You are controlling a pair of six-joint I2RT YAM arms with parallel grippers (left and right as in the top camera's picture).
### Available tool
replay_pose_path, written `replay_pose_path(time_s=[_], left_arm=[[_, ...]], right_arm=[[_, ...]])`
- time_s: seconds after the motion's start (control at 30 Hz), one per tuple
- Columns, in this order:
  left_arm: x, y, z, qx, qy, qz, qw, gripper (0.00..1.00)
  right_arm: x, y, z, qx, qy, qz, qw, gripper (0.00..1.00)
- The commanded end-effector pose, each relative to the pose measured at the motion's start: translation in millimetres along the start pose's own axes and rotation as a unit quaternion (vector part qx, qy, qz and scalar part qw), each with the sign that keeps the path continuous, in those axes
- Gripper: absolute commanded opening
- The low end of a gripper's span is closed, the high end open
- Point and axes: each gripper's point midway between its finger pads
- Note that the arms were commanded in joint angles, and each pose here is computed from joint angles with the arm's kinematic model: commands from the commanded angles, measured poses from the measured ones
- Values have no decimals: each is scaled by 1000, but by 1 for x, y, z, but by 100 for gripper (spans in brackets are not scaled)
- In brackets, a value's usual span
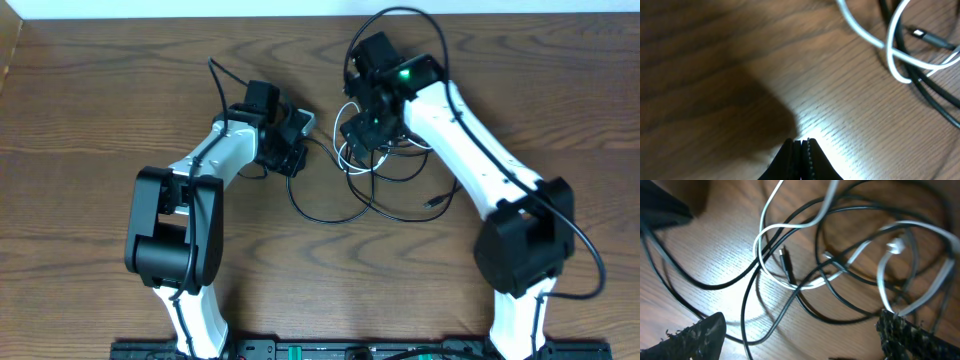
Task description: Untangle cables
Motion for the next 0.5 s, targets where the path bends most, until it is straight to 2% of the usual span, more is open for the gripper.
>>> replay_pose_path(time_s=[0.0, 0.23, 0.47], left_arm=[[-5, 3, -2, -27, 1, -6, 1000, 7], [-6, 5, -5, -31, 5, -6, 999, 8], [-6, 4, -6, -32, 8, -7, 999, 8]], right_arm=[[10, 13, -3, -41, 11, 19, 999, 94], [19, 15, 2, -59, 9, 19, 998, 97], [37, 15, -1, -60, 25, 22, 998, 94]])
Point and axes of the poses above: each gripper's point midway between its finger pads, its own x axis out along the fingers, its own y axis along the line the jaws close on, z = x × y, and after that the axes turned 6 degrees about -x, right-handed
